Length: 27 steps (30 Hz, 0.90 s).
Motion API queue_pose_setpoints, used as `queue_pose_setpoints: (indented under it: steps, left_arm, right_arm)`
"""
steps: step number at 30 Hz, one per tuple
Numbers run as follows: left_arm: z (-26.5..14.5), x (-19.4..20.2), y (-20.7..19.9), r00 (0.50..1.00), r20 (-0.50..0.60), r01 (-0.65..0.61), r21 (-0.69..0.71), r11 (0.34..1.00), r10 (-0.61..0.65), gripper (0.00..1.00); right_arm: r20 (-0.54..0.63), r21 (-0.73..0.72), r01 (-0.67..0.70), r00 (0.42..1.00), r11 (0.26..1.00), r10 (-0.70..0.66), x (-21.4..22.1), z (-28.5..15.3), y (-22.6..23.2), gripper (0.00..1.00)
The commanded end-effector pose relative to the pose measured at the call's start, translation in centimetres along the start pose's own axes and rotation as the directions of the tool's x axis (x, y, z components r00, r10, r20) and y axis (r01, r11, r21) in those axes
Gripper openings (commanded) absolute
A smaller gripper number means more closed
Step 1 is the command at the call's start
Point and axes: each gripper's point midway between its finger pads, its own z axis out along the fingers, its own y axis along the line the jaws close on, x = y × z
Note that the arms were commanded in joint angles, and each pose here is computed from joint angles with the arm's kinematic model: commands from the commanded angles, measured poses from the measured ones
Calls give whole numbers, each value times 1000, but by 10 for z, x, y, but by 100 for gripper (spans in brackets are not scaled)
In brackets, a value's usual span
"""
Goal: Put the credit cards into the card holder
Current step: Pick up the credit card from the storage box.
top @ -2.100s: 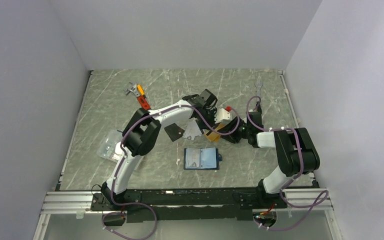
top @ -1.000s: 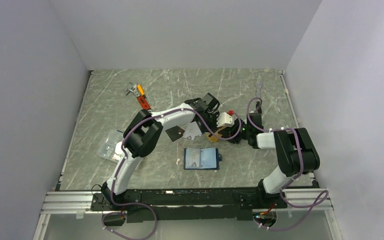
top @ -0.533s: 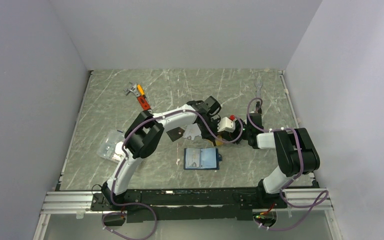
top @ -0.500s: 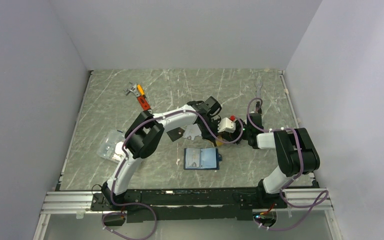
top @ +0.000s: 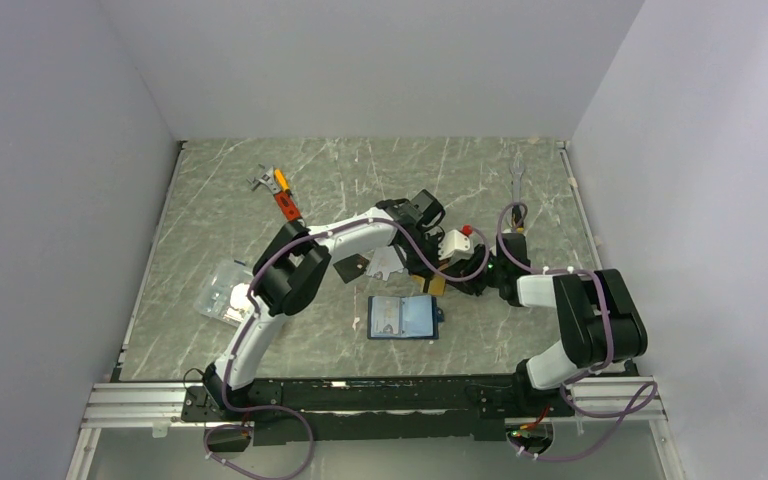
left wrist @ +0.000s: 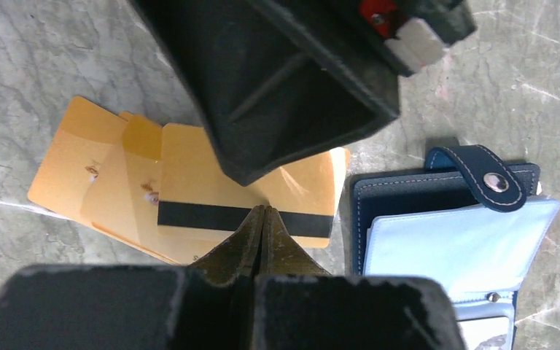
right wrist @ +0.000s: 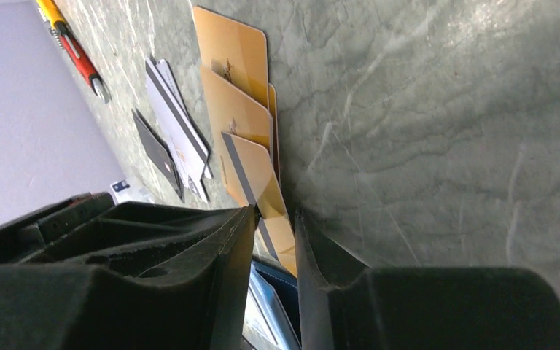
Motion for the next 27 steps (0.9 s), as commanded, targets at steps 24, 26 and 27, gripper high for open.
queue_pose_setpoints:
  steps: [24,26,27]
  left_arm:
    - [-41,-30,10,996,81,49,-18,999,-47,13]
    - [-65,-40,14,989,130,79,-11,997,-77,28]
    - [-77,-45,17,984,154,94,-10,995,-92,39]
  right_arm:
    - [19,-160,100,995,982,-99,4,-12,29,0]
    - [27,-173,122,993,977,-119,3,-15,34,0]
    - [29,-178,132,991,975,-129,3,-16,37,0]
